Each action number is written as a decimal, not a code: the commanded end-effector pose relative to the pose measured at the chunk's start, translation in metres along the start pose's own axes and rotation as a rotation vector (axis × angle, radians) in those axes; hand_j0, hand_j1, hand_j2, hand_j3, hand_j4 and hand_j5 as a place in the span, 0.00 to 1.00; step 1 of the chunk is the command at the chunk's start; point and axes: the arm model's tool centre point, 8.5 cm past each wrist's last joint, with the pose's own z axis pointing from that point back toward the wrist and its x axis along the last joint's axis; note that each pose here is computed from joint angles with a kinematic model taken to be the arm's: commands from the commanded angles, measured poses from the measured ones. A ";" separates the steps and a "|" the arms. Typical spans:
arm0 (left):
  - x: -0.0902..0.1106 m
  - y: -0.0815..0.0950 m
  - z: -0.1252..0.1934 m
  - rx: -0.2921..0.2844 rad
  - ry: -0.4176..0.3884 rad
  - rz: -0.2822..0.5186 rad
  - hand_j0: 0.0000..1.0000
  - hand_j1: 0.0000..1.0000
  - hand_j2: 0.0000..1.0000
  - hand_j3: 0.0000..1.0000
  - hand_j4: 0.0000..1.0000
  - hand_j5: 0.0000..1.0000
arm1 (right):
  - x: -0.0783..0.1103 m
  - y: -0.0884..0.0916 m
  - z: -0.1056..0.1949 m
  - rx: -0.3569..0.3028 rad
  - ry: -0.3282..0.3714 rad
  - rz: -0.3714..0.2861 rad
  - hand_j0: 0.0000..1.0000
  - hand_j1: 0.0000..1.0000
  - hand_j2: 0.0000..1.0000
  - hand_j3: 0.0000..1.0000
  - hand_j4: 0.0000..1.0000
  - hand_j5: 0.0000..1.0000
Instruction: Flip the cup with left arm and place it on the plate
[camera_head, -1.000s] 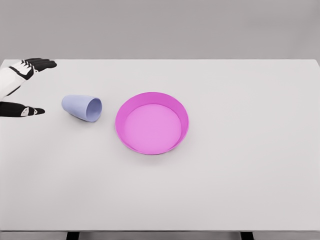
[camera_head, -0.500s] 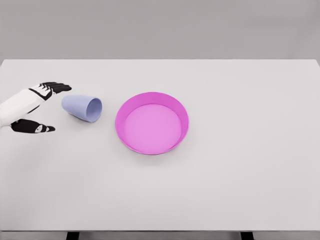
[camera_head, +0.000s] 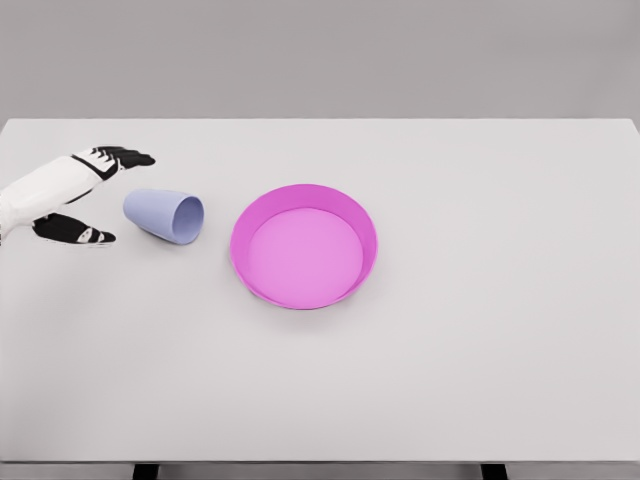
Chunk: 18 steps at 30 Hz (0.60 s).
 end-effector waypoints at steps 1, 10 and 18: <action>-0.007 -0.028 -0.005 -0.043 0.017 0.055 1.00 1.00 1.00 1.00 1.00 1.00 | 0.000 0.000 0.000 0.000 0.000 0.000 1.00 1.00 1.00 1.00 1.00 1.00; -0.019 -0.026 -0.009 -0.012 0.049 0.082 1.00 1.00 1.00 1.00 1.00 1.00 | 0.000 0.000 0.000 0.000 0.000 0.000 1.00 1.00 1.00 1.00 1.00 1.00; -0.017 -0.035 -0.029 0.004 0.031 0.120 1.00 1.00 1.00 1.00 1.00 1.00 | 0.000 0.000 0.000 0.000 0.000 0.000 1.00 1.00 1.00 1.00 1.00 1.00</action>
